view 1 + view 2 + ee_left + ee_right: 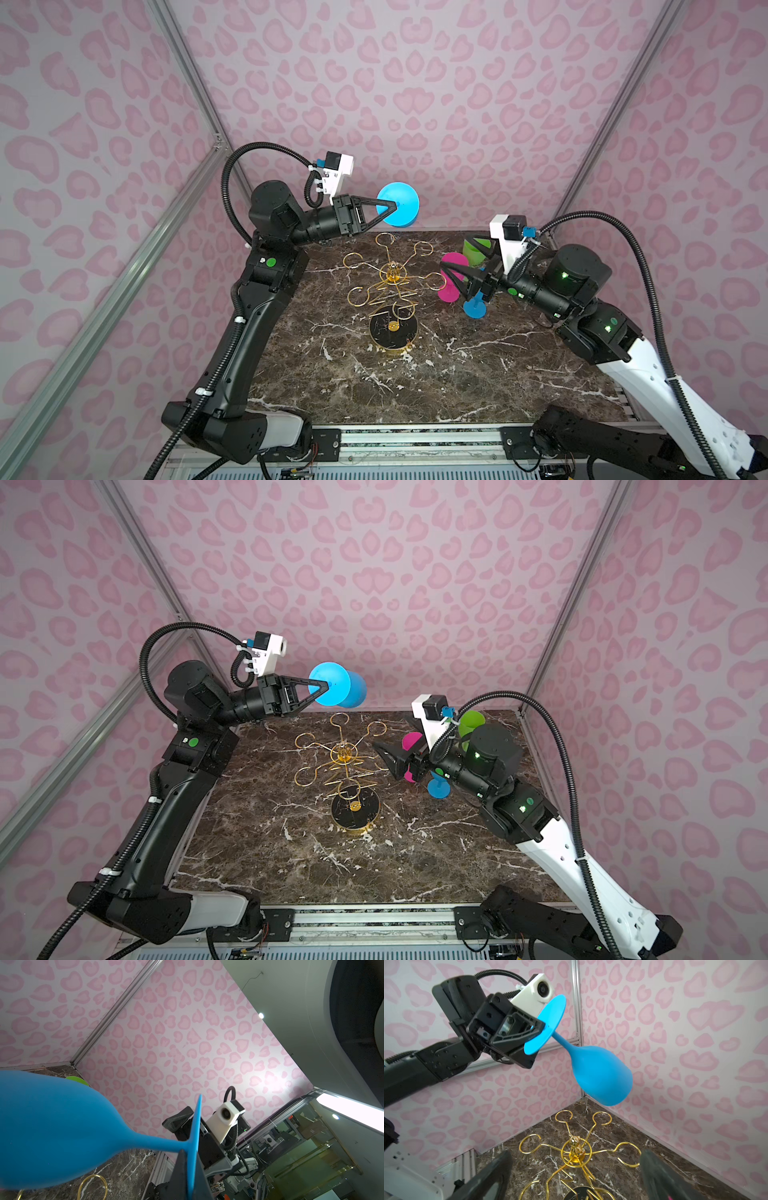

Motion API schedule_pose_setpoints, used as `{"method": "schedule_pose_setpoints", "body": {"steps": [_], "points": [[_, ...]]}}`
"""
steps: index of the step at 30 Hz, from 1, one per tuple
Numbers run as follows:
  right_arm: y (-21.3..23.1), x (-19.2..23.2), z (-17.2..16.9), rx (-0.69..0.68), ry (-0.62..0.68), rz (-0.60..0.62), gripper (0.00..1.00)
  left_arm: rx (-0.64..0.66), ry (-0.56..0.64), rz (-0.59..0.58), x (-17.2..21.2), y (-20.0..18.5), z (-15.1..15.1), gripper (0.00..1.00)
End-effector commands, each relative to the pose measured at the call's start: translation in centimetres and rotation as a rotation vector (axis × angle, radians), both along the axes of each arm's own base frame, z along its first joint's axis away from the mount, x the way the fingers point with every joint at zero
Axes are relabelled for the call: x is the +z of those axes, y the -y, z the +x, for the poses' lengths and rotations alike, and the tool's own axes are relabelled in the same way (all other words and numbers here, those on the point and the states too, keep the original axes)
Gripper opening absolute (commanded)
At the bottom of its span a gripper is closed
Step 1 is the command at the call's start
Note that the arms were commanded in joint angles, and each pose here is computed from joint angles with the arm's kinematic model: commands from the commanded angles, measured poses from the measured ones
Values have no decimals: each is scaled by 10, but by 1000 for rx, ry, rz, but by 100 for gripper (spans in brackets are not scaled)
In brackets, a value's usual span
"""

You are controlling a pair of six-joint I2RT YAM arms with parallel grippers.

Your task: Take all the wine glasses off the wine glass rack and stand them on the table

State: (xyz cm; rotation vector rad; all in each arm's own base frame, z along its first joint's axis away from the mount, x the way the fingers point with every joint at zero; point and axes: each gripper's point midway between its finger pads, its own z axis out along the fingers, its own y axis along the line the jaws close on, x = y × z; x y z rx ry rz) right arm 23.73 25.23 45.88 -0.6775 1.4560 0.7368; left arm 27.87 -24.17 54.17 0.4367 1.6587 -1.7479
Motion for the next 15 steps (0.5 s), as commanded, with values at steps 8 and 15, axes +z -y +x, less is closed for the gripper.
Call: {"method": "schedule_pose_setpoints", "body": {"steps": [8, 15], "points": [[-18, 23, 40, -146, 243, -15, 98, 12, 1, -63, 17, -3, -3, 4], [-46, 32, 61, -113, 282, -2, 98, 5, -18, -73, 19, -3, -2, 4]]}}
